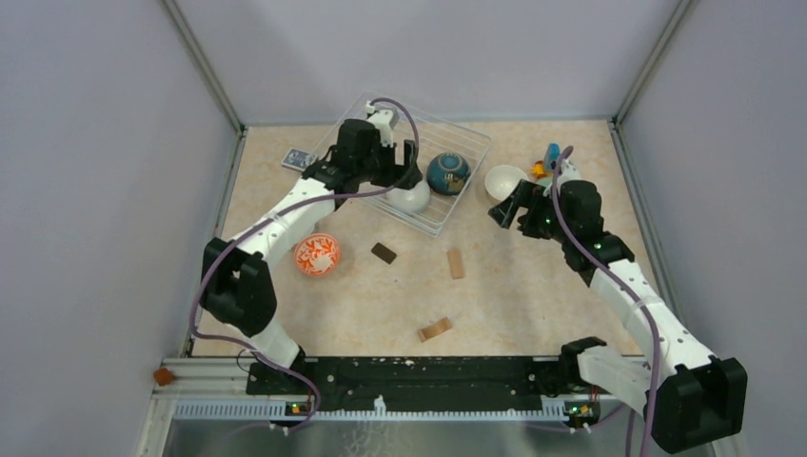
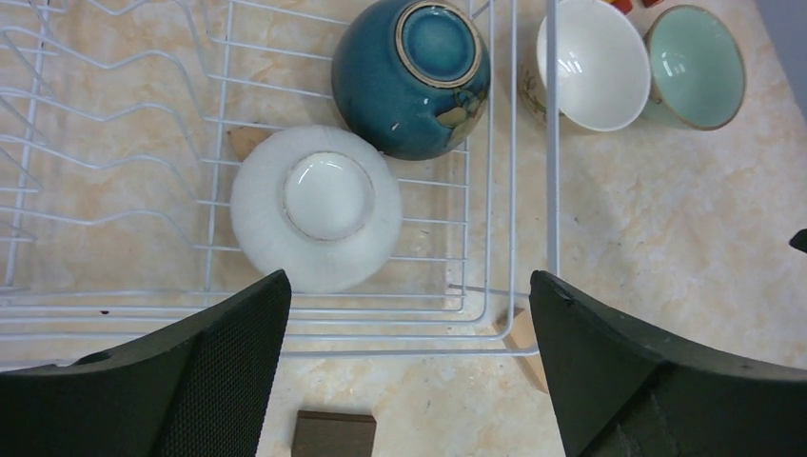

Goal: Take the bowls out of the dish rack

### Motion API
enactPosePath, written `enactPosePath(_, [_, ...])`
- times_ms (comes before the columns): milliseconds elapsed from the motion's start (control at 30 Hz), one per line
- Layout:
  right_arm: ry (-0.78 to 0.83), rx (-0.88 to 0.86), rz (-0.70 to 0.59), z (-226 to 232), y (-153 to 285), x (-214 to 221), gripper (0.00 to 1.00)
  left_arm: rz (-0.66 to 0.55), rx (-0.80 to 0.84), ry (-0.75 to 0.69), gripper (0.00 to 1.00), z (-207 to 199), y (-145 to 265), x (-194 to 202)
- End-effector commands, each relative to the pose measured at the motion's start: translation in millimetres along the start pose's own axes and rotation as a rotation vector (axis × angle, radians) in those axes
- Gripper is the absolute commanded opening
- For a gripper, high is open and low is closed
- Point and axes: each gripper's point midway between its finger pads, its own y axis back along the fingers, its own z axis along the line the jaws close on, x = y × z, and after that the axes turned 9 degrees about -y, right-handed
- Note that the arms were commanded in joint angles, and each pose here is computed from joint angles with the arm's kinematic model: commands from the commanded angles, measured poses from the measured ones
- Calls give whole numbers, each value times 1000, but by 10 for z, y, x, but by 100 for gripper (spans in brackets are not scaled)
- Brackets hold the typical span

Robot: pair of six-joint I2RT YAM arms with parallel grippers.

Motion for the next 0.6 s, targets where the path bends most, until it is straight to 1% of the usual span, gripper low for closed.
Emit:
enactPosePath(0, [18, -57, -28, 262, -49, -195, 86, 47, -48, -47, 99, 126, -84, 7])
enactPosePath(33, [21, -66, -17, 318, -81, -200, 85, 42, -51, -40, 98, 139, -113, 0])
enactPosePath(67, [25, -74, -7, 383, -116, -202, 83, 40, -52, -29, 94, 151, -140, -6])
enactPosePath(133, [34, -93, 11, 546, -203, -201, 82, 43, -51, -12, 81, 185, -187, -13])
enactPosePath(200, [35, -101, 24, 687, -310, -195, 79, 44, -68, -3, 73, 227, -213, -27])
enactPosePath(267, [35, -105, 35, 822, -448, -182, 77, 42, -87, 2, 70, 273, -237, -26])
enactPosePath(400, [35, -62, 54, 958, -747, -132, 76, 49, -121, 6, 67, 366, -314, 3])
enactPosePath(500, [-5, -8, 88, 1006, -989, -70, 81, 63, -149, 24, 63, 450, -384, 17])
enactPosePath(567, [-73, 28, 85, 1017, -1125, -60, 82, 66, -188, 63, 56, 524, -391, 13])
